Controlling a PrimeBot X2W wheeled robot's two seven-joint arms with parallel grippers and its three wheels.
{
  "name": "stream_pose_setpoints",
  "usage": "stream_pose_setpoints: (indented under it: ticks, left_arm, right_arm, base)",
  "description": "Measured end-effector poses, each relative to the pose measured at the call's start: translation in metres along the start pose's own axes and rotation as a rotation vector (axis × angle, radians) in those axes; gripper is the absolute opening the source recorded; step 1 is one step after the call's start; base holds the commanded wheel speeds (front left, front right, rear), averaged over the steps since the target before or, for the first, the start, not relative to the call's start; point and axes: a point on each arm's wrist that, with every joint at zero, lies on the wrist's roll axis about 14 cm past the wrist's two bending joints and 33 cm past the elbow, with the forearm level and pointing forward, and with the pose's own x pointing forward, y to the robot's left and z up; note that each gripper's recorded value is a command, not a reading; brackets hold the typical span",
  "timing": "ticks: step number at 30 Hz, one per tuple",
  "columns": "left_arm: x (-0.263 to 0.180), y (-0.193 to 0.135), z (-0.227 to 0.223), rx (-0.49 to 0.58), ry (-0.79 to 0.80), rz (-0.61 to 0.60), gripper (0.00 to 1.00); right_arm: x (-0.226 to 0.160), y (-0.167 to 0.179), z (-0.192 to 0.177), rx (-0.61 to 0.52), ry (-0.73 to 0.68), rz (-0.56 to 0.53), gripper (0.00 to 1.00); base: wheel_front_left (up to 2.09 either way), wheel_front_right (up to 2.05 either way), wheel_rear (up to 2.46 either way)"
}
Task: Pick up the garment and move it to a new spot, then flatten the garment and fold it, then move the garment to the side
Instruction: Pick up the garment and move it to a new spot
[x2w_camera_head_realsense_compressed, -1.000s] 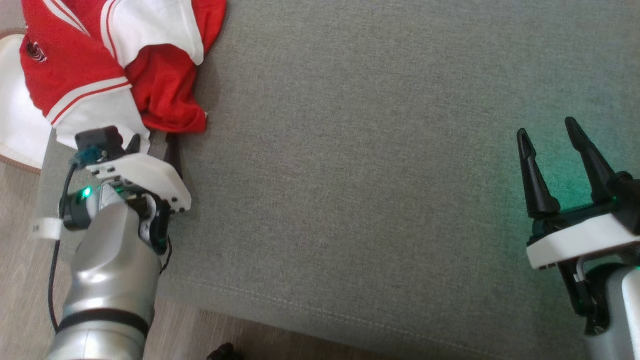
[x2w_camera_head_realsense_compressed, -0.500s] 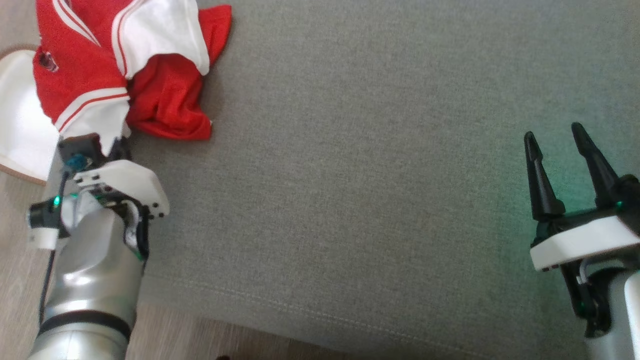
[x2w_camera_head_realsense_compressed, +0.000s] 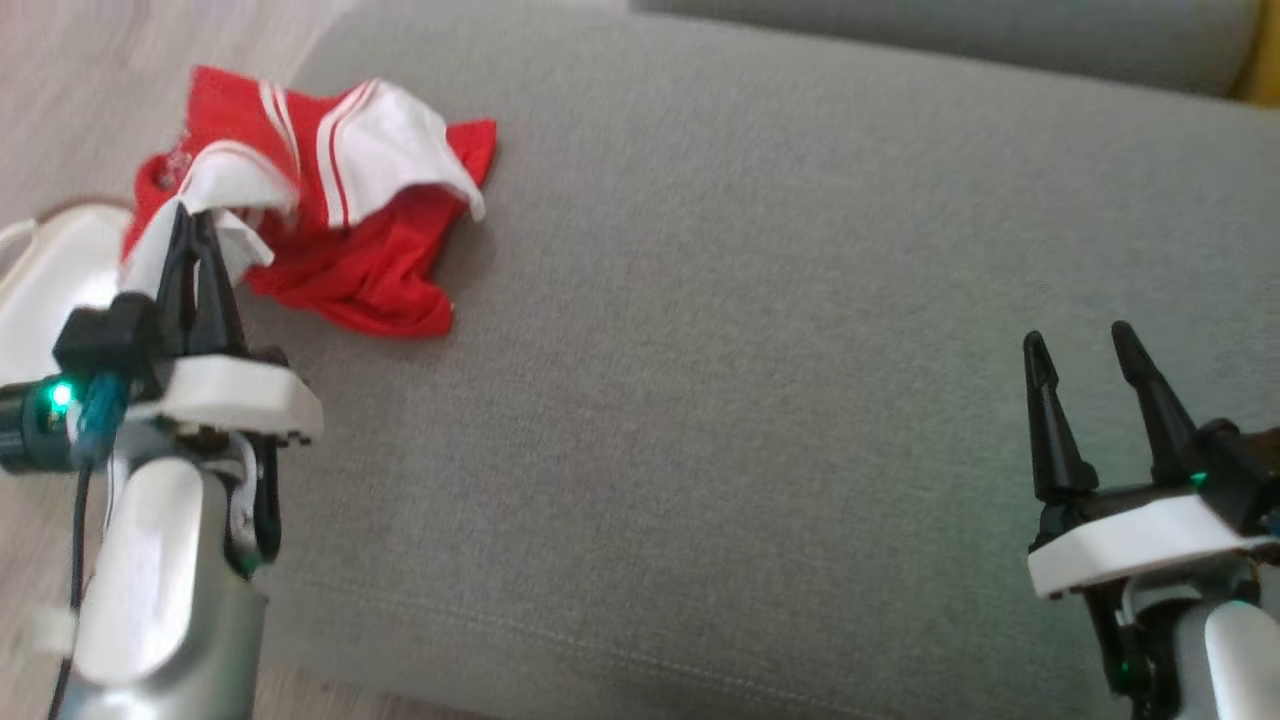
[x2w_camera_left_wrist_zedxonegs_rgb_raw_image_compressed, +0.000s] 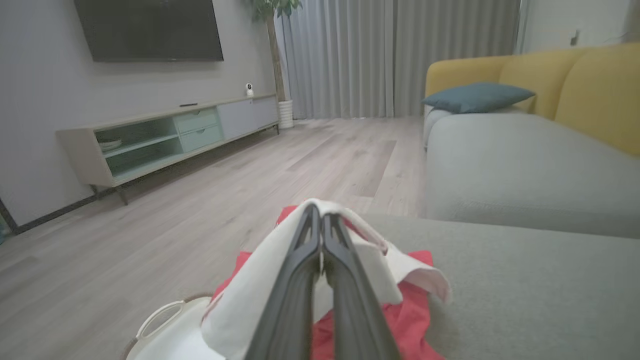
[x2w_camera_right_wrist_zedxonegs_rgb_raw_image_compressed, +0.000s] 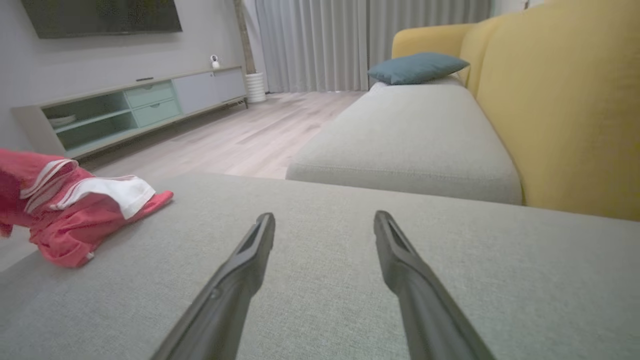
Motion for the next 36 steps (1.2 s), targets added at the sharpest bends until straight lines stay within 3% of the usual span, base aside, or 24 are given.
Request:
stream_pose_setpoints:
  ticks: [11,27,31,36]
  left_arm:
    - [-0.031,-0.093,0.087,-0.139,-0.192,-0.295,0.0]
    - [-0.086,-0.342,0.155,-0.38,-0.288,-1.035,0.0]
    - [-0.105,-0.392,0.163,-0.44,-0.304,-1.195,0.0]
    - [-0.115,-0.441,0.162,-0.523,-0.279,-1.312,0.0]
  right_arm:
    - [-0.044,-0.02,0.032,-0.001,-0.096,-0.111,1.0]
    - [-0.109,-0.083,0.062,0.015,-0.199,-0.368,1.0]
    - [-0.122,-0.102,0.058,0.027,-0.201,-0.441,1.0]
    - [-0.134,-0.127,0.038,0.055,-0.167,-0.533,1.0]
  base:
    - [0.0,0.0,0.0]
    - [0.0,0.0,0.0]
    - [0.0,0.0,0.0]
    - [0.0,0.0,0.0]
